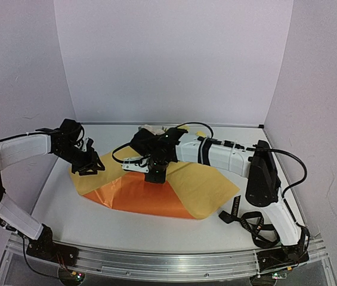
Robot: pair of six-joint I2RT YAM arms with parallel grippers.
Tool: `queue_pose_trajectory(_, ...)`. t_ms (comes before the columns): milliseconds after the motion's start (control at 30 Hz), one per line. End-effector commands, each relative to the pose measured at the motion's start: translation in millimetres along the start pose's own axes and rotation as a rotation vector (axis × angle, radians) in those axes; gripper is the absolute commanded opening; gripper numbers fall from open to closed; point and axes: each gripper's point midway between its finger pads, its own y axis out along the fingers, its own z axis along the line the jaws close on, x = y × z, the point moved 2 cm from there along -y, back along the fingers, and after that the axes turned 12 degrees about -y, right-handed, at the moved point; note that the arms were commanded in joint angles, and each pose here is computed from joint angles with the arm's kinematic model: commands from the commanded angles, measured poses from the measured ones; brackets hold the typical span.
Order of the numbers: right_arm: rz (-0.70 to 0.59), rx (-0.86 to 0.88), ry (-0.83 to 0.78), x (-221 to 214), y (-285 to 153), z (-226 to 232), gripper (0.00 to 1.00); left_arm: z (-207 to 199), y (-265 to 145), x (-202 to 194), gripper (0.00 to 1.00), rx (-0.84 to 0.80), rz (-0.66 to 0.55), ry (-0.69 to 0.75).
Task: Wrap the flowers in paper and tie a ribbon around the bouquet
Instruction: Fold the bottom corner of the flattened wrapping paper at the center of the board.
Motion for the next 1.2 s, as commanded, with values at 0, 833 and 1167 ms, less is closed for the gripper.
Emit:
queue_pose_trajectory(0,-0.053,-0.166,-0.018,20.4,28.3,-34.9,0.0,-23.5,-26.3,5.4,0.39,-0.035,-0.075,0.097)
queue_pose_trajectory(833,-0.015,-0.304,0.032,-7.4,69.7,-71.6,0.0,-19.3,38.0,-69.2,0.27,-0.043,0.191,0.123)
queue_pose_trajectory(1167,-0.007,-0.309,0.069,-11.8,67.1,-71.9,0.05,0.9,60.2,-75.8,0.24,0.02,0.235,0.092)
